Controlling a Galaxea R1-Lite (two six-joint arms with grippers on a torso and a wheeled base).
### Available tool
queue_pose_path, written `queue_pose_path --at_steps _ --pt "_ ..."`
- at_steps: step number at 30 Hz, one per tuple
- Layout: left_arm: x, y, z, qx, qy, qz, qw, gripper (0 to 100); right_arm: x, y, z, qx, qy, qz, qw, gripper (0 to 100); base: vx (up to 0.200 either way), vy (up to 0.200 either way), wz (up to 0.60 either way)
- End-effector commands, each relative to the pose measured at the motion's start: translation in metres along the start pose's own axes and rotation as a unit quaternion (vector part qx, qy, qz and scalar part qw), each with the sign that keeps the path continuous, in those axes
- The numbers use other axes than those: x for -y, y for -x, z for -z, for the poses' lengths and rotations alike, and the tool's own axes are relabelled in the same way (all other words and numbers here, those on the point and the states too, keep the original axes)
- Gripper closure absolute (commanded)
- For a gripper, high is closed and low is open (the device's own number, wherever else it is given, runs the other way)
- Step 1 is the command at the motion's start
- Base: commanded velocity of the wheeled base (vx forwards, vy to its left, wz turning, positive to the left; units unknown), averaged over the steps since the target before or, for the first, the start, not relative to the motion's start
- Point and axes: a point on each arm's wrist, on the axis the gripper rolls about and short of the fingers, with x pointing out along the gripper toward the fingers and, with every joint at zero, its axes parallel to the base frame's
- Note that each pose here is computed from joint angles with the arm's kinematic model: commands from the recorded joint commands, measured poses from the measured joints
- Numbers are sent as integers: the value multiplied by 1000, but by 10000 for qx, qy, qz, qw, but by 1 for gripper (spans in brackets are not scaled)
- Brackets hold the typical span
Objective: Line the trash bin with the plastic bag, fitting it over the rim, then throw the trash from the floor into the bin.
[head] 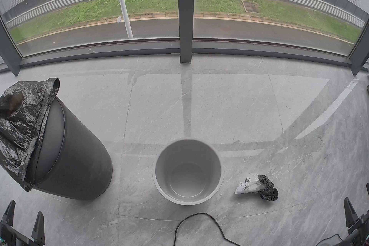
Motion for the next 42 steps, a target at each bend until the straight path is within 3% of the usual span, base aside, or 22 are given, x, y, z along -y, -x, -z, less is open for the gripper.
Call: queue_pose_path --at_steps 1,6,12,21,24,42 --pt "0 0 6 -16 -14 15 10000 0 0 0 5 -10 1 2 10000 0 -200 0 0" --pt "0 0 6 -47 -24 22 10000 0 0 0 4 -10 9 2 10000 0 -80 0 0" --pt "0 0 6 -31 -15 22 10000 0 0 0 5 -18 16 2 10000 0 200 0 0" --pt "0 0 6 -16 -6 22 10000 0 0 0 5 -18 24 -14 10000 0 0 0 0" --pt "0 0 6 -47 -16 30 10000 0 0 0 5 -18 1 2 10000 0 200 200 0" --pt "0 0 5 -8 18 7 10000 0 0 0 5 -10 -14 2 10000 0 0 200 0"
